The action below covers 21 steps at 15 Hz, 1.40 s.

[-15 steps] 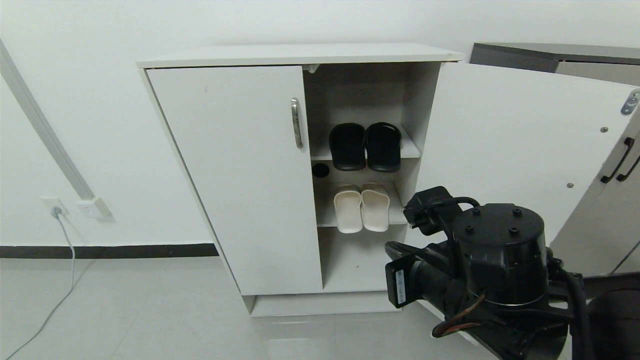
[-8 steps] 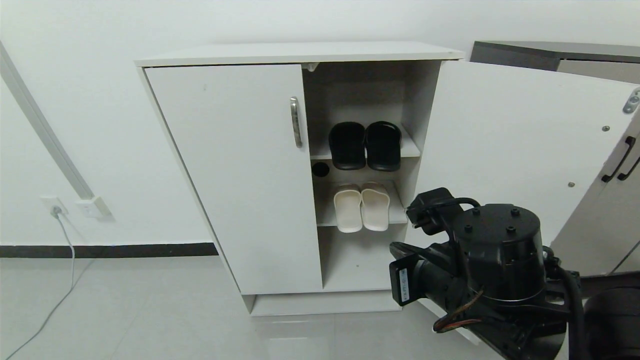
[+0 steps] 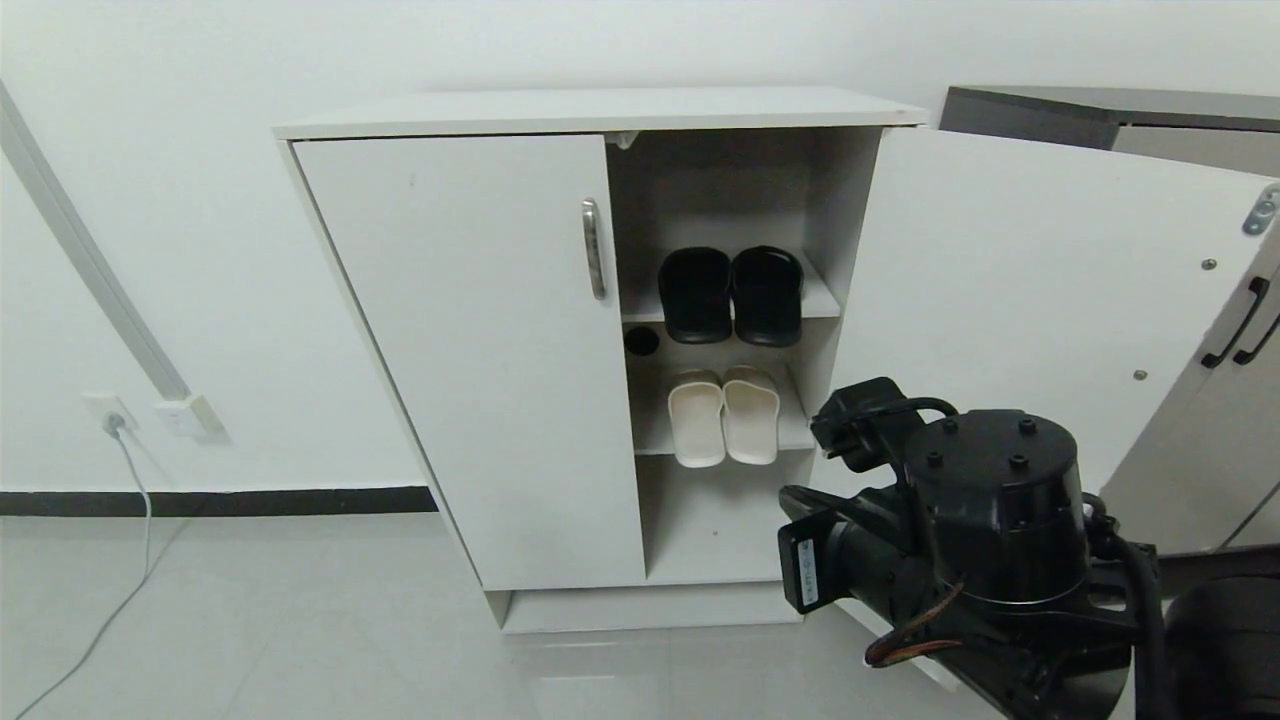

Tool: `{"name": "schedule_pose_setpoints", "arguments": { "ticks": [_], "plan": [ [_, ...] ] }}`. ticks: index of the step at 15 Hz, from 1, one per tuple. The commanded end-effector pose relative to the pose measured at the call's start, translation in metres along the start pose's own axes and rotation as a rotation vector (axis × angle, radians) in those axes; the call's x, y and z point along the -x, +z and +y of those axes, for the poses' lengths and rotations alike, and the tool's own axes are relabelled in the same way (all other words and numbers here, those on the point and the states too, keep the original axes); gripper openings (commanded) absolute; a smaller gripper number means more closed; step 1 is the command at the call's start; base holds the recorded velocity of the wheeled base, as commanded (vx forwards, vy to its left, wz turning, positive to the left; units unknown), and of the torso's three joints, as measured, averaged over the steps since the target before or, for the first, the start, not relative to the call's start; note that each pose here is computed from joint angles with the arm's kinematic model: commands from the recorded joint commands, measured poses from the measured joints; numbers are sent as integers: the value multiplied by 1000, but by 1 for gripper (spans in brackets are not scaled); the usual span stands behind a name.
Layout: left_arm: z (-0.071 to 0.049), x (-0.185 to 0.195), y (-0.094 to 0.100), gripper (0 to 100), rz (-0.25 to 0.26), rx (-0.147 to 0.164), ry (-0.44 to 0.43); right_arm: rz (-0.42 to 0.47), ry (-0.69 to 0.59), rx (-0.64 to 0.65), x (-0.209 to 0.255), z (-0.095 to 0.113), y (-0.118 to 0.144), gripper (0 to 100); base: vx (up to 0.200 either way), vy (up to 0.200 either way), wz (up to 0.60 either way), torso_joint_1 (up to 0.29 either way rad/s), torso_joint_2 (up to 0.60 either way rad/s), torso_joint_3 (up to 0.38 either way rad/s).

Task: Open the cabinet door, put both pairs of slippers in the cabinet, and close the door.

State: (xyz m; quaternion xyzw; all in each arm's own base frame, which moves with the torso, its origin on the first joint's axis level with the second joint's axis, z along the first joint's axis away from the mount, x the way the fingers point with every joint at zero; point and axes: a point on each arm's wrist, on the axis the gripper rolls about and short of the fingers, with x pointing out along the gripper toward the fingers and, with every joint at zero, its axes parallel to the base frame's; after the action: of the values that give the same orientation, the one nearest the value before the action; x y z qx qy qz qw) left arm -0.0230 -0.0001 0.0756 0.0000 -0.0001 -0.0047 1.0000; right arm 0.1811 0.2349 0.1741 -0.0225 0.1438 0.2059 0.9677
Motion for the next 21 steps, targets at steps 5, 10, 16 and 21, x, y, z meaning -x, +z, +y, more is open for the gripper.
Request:
{"name": "schedule_pose_setpoints", "arguments": {
  "ticks": [5, 10, 16, 21],
  "plan": [
    [0, 0, 0, 0, 0, 2, 0, 1, 0, 1, -1, 0, 0, 0, 0, 0, 0, 31, -337, -354],
    [0, 0, 0, 0, 0, 2, 0, 5, -1, 3, -1, 0, -1, 0, 0, 0, 0, 96, -484, -354],
    [0, 0, 0, 0, 0, 2, 2, 6, -1, 4, -1, 0, -2, 0, 0, 0, 0, 151, -478, -326],
    [0, 0, 0, 0, 0, 2, 2, 6, -1, 4, -1, 0, -2, 0, 0, 0, 0, 191, -499, -316]
  ]
}}
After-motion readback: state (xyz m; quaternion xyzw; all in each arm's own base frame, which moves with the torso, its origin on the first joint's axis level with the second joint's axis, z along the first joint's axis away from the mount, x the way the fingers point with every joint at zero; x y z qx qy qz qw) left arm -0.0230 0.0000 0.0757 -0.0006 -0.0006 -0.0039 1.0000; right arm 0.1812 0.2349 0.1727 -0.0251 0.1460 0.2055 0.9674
